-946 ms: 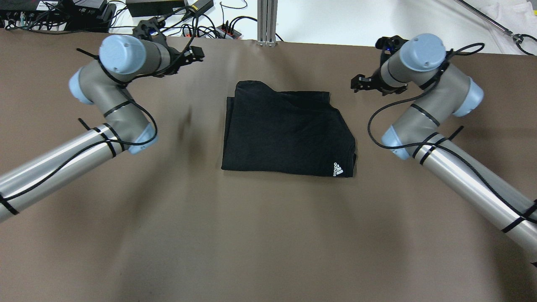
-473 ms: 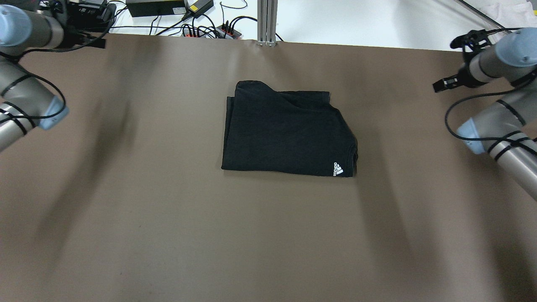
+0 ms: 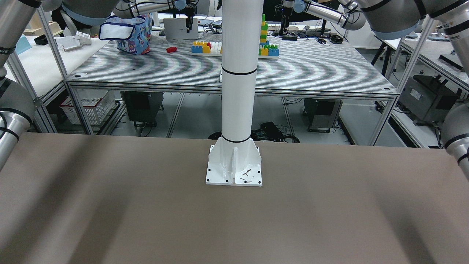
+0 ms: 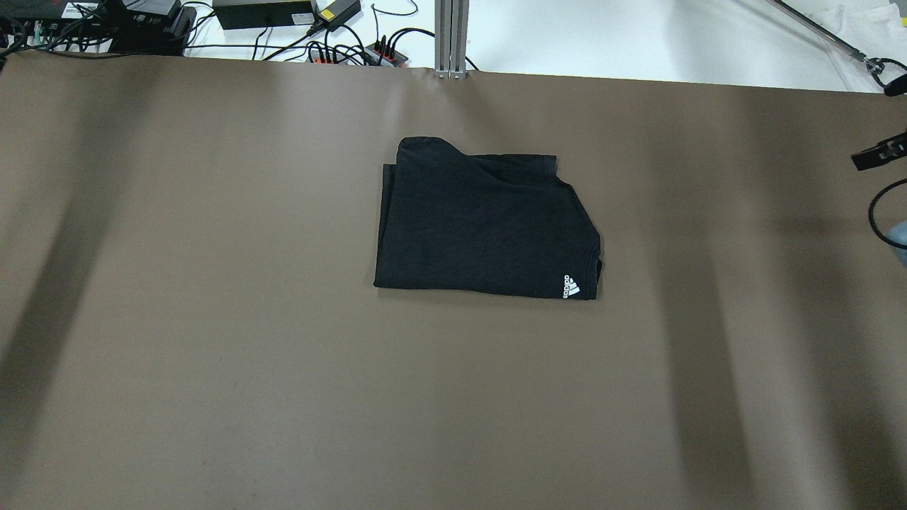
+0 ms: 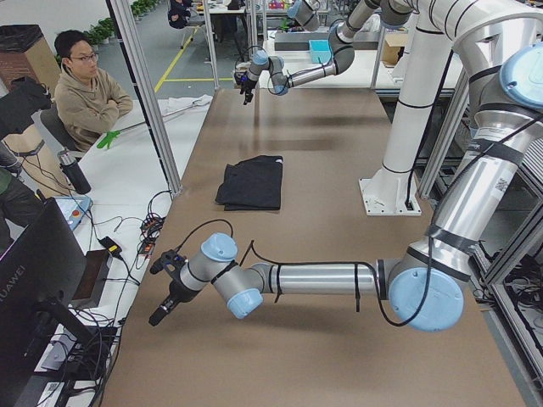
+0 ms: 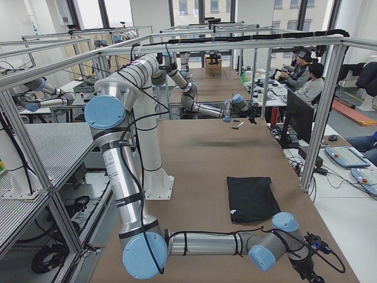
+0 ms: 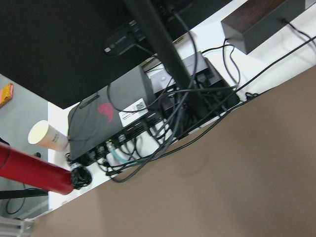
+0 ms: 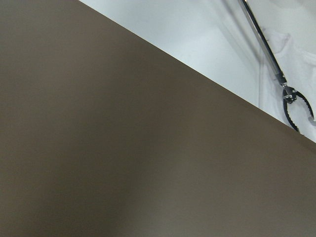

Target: Fold clothes

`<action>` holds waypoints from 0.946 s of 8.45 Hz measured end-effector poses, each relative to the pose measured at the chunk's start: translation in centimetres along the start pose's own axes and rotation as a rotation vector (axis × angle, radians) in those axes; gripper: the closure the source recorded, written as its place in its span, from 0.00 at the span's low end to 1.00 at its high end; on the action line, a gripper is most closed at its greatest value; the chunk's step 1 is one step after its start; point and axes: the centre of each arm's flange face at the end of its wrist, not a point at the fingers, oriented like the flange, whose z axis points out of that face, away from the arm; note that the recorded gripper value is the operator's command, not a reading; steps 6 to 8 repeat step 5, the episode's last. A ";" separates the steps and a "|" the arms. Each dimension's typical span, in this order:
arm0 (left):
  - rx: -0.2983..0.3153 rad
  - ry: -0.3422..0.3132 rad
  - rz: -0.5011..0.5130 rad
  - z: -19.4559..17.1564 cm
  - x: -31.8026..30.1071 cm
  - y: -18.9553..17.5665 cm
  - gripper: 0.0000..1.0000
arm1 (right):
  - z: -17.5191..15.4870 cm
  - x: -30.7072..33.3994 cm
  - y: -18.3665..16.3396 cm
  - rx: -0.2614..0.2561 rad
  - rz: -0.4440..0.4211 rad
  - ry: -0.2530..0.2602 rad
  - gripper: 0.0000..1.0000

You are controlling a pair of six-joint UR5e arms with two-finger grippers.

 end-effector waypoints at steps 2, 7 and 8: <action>-0.005 -0.024 0.081 -3.3 -6.2 4.1 0.00 | -1.5 3.8 4.6 0.022 -0.062 0.034 0.05; 0.017 -0.053 0.099 -9.3 -9.4 9.8 0.00 | -3.5 7.1 9.1 0.064 -0.073 0.074 0.05; 0.017 -0.053 0.099 -9.3 -9.4 9.8 0.00 | -3.5 7.1 9.1 0.064 -0.073 0.074 0.05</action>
